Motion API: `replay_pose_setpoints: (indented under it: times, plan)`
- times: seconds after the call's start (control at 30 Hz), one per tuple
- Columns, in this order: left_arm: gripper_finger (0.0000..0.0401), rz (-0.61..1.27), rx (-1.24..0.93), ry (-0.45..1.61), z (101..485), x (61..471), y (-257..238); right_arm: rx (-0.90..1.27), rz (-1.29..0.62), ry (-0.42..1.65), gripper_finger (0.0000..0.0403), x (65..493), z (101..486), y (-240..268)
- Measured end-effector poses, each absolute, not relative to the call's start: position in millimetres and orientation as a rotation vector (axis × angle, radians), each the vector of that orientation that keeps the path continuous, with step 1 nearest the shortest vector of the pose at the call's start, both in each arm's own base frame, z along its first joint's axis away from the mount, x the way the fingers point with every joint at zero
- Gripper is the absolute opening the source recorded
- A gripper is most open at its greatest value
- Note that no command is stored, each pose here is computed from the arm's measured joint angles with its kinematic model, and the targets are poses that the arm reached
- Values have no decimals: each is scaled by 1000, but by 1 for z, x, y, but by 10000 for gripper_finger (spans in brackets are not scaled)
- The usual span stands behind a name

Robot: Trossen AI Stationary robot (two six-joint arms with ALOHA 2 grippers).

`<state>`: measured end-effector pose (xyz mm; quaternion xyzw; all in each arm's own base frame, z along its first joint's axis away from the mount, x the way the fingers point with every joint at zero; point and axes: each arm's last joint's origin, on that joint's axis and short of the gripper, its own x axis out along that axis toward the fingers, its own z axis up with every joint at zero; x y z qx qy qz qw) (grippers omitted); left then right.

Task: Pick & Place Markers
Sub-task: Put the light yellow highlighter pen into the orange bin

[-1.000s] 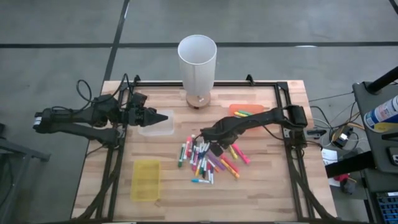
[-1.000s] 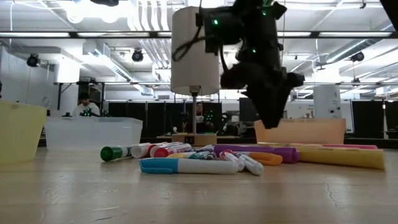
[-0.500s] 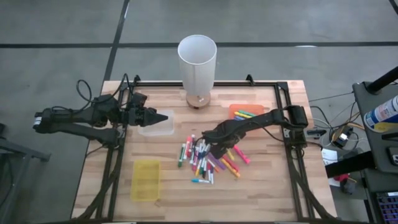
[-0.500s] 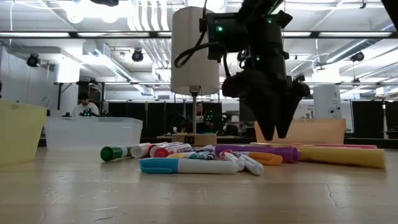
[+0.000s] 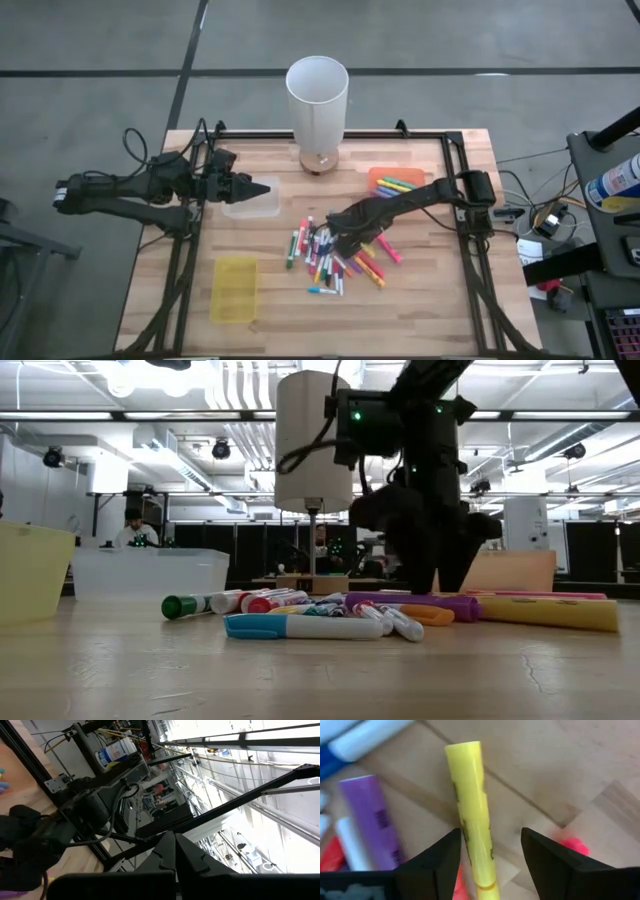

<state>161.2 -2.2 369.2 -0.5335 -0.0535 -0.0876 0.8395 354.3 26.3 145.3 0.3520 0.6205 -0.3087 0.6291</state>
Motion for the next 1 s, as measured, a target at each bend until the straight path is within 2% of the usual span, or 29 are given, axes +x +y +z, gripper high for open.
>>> replay_pose_setpoints:
  times: [0.2,0.47,0.63,0.8,1.0]
  plan:
    - [0,-185,-1128,-113,369,161,-2,769,-687,1442,161,350,140,27]
    - [0,-185,-1128,-114,369,161,-2,698,-613,1491,52,350,143,26]
    - [0,-185,-1128,-113,369,161,-2,632,-575,1539,48,355,165,26]
    - [0,-185,-1128,-114,369,161,-2,535,-571,1541,48,358,201,23]
    - [0,-185,-1128,-114,369,161,-2,335,-715,1478,48,341,247,5]
